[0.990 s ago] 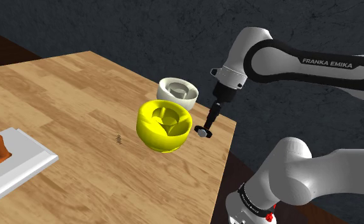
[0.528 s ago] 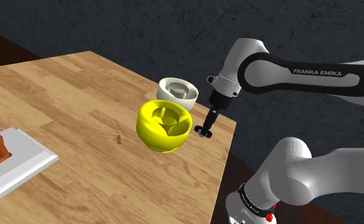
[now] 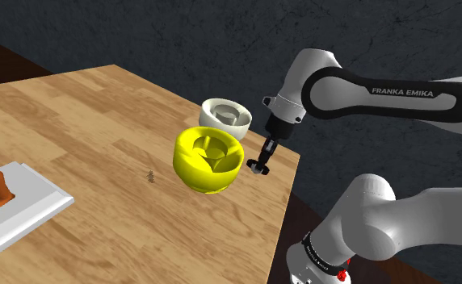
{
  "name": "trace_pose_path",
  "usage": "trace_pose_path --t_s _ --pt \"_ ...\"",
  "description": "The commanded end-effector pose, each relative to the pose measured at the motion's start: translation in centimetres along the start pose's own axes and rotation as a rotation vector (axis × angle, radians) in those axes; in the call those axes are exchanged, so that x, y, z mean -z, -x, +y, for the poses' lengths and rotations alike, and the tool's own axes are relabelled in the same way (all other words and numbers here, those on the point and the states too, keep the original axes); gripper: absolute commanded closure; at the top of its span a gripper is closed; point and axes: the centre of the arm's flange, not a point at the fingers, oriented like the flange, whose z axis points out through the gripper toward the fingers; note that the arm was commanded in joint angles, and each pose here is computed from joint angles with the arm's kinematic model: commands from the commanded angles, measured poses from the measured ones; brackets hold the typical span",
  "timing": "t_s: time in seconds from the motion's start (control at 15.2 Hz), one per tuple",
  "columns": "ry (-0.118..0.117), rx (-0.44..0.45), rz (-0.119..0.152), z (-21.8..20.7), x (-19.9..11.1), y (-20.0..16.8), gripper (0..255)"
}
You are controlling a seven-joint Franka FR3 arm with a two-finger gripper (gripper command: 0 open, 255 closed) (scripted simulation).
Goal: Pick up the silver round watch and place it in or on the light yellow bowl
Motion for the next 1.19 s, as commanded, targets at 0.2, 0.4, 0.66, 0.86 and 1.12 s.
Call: trace_pose_path --t_s 0.2,0.4,0.66,0.86,1.12 --pt "0.0 0.0 0.0 0.0 0.0 0.0 255" --pt "0.0 0.0 0.0 0.0 0.0 0.0 255" --pt "0.0 0.0 0.0 -0.4 2.1 0.0 255" --pt "0.0 0.0 0.0 -0.7 3.6 0.0 255" --pt "0.0 0.0 0.0 -1.2 5.7 0.0 255"
